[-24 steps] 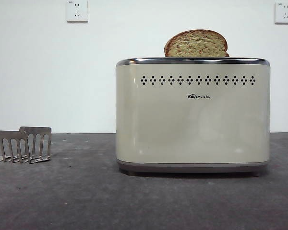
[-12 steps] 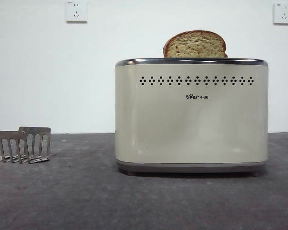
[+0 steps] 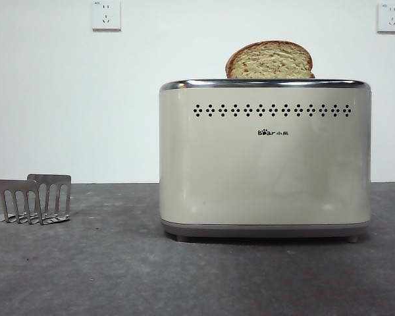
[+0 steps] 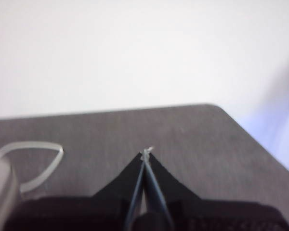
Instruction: Pick up a slice of bread from the rack,put the bread on the toaster,press the button
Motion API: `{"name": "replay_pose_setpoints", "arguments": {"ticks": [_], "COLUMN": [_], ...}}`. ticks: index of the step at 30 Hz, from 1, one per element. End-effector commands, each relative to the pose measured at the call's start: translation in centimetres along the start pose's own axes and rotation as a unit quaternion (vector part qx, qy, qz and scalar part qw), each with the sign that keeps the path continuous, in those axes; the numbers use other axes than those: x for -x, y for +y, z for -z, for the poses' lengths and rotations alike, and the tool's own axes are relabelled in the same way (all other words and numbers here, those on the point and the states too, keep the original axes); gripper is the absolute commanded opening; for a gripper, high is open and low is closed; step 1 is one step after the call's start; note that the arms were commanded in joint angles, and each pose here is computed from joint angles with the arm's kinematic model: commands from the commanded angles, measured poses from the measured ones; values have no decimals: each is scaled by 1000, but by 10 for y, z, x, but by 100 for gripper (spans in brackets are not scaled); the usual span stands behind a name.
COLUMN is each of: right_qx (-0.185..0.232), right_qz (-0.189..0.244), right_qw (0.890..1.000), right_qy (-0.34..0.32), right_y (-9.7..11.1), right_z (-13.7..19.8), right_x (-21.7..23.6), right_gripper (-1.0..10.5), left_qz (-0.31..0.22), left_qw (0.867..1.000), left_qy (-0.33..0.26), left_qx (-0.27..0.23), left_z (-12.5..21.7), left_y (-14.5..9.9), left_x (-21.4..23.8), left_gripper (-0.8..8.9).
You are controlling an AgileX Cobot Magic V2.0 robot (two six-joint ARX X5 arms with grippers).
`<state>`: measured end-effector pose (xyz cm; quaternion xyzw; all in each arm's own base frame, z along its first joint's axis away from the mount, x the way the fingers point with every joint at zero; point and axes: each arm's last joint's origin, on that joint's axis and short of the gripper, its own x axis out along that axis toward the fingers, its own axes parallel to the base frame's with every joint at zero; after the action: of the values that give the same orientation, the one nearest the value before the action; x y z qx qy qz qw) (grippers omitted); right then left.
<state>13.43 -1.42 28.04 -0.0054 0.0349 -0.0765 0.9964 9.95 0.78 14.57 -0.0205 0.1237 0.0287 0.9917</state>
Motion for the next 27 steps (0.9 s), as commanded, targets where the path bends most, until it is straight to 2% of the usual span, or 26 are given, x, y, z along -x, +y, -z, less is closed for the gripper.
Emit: {"name": "replay_pose_setpoints", "arguments": {"ticks": [1, 5, 9, 18, 27], "right_qx": [4, 4, 12, 28, 28], "right_qz": [4, 3, 4, -9, -9], "right_qw": [1000, 1000, 1000, 998, 998], "right_qy": [-10, -4, 6, 54, 54], "right_y": [0, -1, -1, 3, 3], "right_z": [50, 90, 108, 133, 133], "right_x": [17, 26, 29, 30, 30], "right_gripper": [1, 1, 1, 0, 1], "left_qz": [1, 1, 1, 1, 1], "left_qw": [1000, 1000, 1000, 1000, 1000], "left_qy": [4, 5, 5, 8, 15], "left_qx": [-4, -4, -4, -4, -4], "left_z": [3, 3, 3, 4, 5], "left_y": [0, 0, 0, 0, 0], "left_x": [-1, -1, -1, -2, -3], "left_gripper": [-2, -2, -2, -2, -2]}}
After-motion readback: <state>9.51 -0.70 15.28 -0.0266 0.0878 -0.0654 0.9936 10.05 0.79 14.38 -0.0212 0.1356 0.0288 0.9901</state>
